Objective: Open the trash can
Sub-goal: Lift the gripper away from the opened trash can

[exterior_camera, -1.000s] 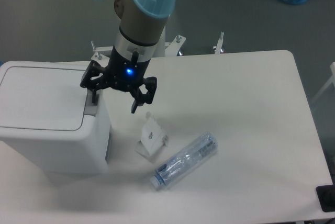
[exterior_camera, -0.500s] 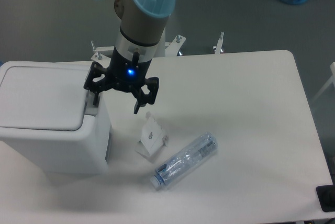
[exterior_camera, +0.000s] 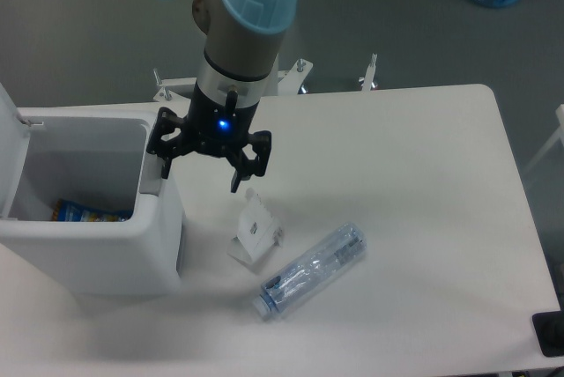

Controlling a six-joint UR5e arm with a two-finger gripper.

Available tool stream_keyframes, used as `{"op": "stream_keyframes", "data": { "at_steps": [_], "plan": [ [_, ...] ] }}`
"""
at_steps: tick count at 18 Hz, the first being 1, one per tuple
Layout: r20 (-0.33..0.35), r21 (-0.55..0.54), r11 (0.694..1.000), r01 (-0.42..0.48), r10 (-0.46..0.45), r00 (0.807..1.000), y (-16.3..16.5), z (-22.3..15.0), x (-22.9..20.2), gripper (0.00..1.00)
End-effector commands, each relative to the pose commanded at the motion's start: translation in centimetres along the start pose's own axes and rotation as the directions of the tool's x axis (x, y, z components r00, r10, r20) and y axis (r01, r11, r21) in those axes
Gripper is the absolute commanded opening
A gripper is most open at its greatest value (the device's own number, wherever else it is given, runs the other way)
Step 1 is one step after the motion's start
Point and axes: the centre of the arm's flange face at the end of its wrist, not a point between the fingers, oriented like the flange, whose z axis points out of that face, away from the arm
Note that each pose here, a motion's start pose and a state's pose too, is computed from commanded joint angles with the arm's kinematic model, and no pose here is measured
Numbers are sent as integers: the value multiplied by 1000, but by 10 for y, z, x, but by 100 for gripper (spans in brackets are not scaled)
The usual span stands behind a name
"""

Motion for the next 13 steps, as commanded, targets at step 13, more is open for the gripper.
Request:
{"op": "stream_keyframes", "data": {
  "at_steps": [13],
  "plan": [
    [377,-59,980,-188,196,905,-5,-11,-219,100]
  ]
}}
